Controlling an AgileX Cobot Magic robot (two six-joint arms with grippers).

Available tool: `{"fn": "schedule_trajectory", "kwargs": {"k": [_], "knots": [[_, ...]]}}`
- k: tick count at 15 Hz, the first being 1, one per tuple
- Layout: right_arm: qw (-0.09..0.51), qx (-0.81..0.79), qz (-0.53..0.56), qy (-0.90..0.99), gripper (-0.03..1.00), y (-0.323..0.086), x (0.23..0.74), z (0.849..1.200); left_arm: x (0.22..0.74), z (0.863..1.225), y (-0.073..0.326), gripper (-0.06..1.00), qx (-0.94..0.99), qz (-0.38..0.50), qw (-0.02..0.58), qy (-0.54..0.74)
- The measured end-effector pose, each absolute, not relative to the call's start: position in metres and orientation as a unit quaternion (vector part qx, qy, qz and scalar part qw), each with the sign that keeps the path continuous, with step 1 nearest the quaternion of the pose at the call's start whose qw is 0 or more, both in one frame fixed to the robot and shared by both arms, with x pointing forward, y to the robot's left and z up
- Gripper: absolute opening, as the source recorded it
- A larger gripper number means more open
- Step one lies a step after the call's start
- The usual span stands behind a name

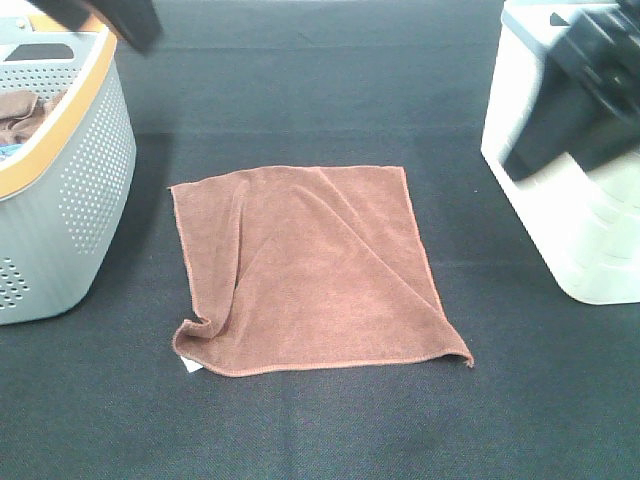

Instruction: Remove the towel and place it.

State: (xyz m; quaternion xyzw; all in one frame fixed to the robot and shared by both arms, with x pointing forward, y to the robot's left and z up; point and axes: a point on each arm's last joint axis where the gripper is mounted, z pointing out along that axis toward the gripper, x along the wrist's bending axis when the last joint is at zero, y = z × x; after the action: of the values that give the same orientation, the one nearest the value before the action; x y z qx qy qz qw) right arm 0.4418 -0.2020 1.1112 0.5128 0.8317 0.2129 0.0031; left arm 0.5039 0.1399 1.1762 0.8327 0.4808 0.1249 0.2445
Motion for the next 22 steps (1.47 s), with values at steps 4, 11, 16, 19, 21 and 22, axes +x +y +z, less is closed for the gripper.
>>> {"fn": "schedule_trajectory", "kwargs": {"k": [4,11,16,19,21,22], "knots": [[-0.007,0.516,0.191,0.835,0.69,-0.226,0.377,1.076,0.459,1.144,0.168,0.58,0.84,0.102,0.198,0.495],[0.095,0.523,0.224,0.817,0.69,-0.264,0.303,1.041,0.374,1.071,0.219,0.58,0.843,0.059,0.126,0.52],[0.181,0.508,0.306,0.784,0.69,-0.278,0.273,1.053,0.309,1.044,0.258,0.58,0.838,0.098,0.196,0.5],[0.21,0.495,0.342,0.77,0.69,-0.283,0.261,1.055,0.283,1.05,0.274,0.58,0.803,0.173,0.328,0.466],[0.22,0.492,0.355,0.763,0.69,-0.283,0.263,1.05,0.272,1.05,0.28,0.58,0.795,0.191,0.355,0.453],[0.222,0.492,0.357,0.762,0.69,-0.282,0.263,1.05,0.269,1.05,0.282,0.58,0.793,0.197,0.363,0.448]]}}
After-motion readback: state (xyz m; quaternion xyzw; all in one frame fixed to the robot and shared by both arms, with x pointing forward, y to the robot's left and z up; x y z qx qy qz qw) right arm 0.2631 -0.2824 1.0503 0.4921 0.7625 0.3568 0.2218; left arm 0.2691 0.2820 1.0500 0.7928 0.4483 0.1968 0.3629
